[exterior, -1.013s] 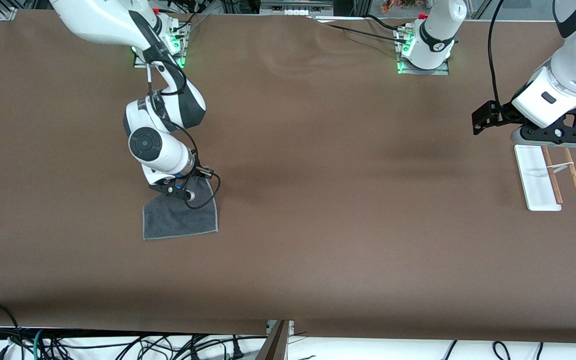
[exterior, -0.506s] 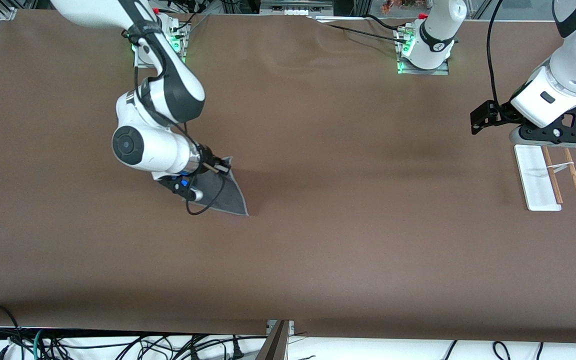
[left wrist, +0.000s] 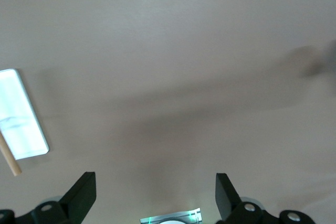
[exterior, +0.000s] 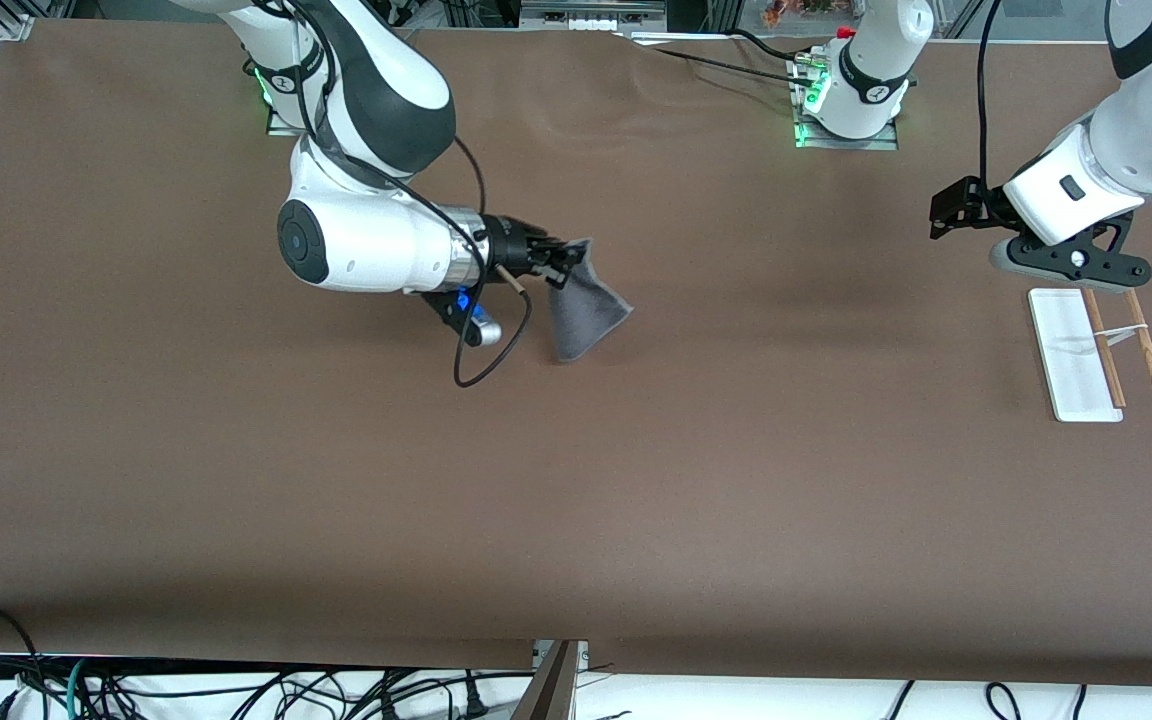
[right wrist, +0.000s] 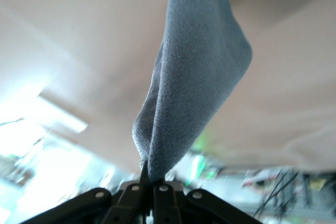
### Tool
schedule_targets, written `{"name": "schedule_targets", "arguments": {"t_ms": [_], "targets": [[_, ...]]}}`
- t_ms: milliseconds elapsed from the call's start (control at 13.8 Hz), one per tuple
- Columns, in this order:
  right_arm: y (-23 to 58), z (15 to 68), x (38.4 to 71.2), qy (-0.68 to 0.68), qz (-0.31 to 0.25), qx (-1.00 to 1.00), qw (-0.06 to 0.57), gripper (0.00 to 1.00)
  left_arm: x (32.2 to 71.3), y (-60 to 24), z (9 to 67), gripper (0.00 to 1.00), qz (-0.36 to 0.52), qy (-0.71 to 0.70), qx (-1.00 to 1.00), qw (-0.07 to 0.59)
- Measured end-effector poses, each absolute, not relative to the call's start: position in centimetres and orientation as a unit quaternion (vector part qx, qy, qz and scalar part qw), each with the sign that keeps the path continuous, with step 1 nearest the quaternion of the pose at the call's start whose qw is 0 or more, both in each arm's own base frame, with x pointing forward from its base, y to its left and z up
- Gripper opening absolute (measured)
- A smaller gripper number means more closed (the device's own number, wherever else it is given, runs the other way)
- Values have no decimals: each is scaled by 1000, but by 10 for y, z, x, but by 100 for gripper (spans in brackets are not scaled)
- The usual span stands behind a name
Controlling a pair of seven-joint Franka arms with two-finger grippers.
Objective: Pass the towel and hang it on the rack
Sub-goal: 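Lift the towel with the right gripper toward the table's middle, then hold the towel with the right gripper while the left gripper grasps it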
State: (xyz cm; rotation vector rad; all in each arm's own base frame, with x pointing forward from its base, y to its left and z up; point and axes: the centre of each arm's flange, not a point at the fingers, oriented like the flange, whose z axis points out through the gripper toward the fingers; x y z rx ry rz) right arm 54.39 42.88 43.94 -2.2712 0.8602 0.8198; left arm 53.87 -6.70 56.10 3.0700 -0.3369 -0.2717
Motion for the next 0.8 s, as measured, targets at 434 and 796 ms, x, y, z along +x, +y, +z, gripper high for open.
{"name": "schedule_targets", "arguments": {"t_ms": [434,796], "targets": [[511,468,501,345,385,-783,346,2,544,-73,541,100,-101,-237,963,86],[559,469,477,410,432,-707,382,2,553,-88,476,100,-125,-367,901,196]]}}
